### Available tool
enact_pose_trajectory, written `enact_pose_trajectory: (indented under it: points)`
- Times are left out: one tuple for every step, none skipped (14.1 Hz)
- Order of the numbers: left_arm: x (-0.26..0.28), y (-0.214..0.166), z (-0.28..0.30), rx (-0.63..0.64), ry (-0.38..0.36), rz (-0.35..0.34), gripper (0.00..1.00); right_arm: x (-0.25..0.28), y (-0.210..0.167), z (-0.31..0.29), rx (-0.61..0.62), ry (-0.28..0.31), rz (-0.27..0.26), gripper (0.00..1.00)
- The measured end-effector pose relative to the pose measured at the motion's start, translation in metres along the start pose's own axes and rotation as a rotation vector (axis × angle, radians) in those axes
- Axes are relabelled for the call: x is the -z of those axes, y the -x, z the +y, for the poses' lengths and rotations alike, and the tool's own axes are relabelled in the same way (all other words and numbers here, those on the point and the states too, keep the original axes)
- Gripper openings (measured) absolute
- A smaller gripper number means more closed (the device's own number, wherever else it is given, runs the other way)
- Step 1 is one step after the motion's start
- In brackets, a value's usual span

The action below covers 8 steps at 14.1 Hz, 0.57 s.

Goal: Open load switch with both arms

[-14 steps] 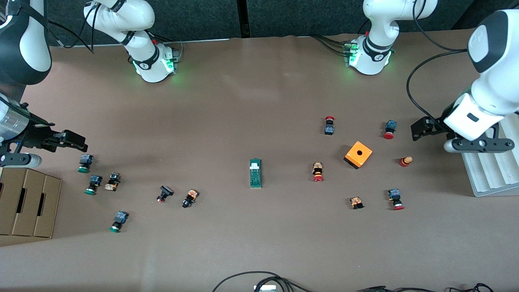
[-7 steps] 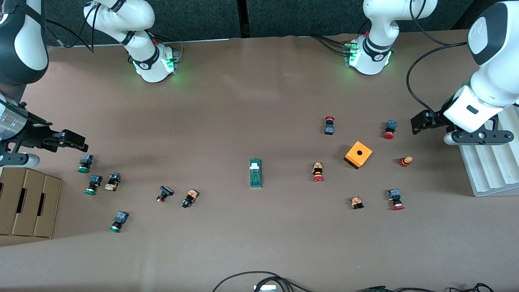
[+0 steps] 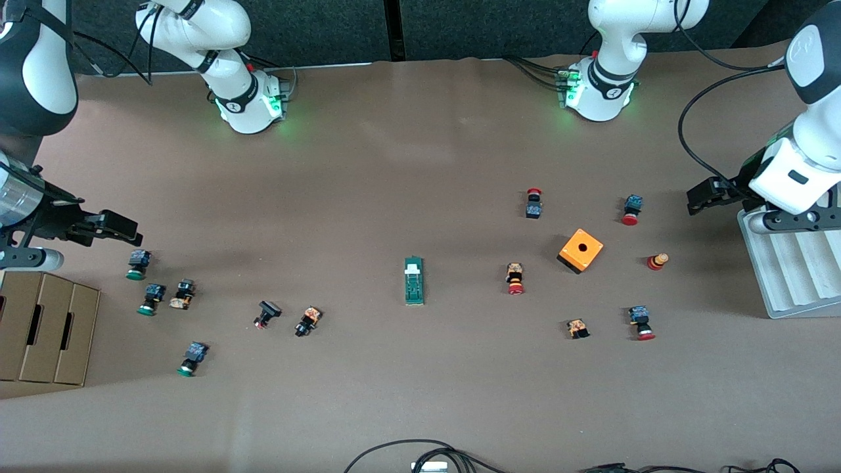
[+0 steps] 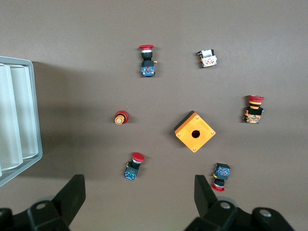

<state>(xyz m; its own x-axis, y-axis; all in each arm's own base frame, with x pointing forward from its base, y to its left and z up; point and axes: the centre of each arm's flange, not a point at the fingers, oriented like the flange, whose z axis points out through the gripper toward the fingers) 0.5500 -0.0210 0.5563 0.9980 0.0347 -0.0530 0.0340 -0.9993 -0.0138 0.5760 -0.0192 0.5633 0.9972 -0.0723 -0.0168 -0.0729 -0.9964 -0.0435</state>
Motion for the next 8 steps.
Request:
enact_pose_trajectory:
  points:
    - [0.0000, 0.0001, 0.0012, -0.002, 0.000, 0.000, 1.00, 0.0000, 0.0000, 0.0000, 0.000, 0.000, 0.000, 1.00]
    - [0.0000, 0.0001, 0.0017, -0.003, 0.000, 0.000, 1.00, 0.0000, 0.0000, -0.0001, 0.000, 0.000, 0.000, 1.00]
    - [0.0000, 0.0001, 0.0017, -0.003, 0.000, 0.000, 1.00, 0.0000, 0.0000, -0.0001, 0.000, 0.000, 0.000, 1.00]
    - [0.0001, 0.0001, 0.0017, -0.003, 0.000, 0.000, 1.00, 0.0000, 0.0000, -0.0002, 0.000, 0.000, 0.000, 1.00]
    - [0.0003, 0.0001, 0.0017, -0.003, 0.000, 0.001, 1.00, 0.0000, 0.0000, -0.0004, 0.001, 0.000, 0.000, 1.00]
    - [0.0011, 0.0000, 0.0017, -0.003, 0.000, 0.002, 1.00, -0.0001, 0.0001, -0.0007, 0.001, 0.000, -0.001, 1.00]
    - [0.0019, -0.0001, 0.0017, -0.003, 0.000, 0.004, 1.00, -0.0001, 0.0001, -0.0009, 0.002, 0.000, -0.001, 1.00]
    - [0.0030, -0.0003, 0.0017, -0.003, 0.001, 0.006, 1.00, -0.0001, 0.0001, -0.0009, 0.002, 0.000, -0.001, 1.00]
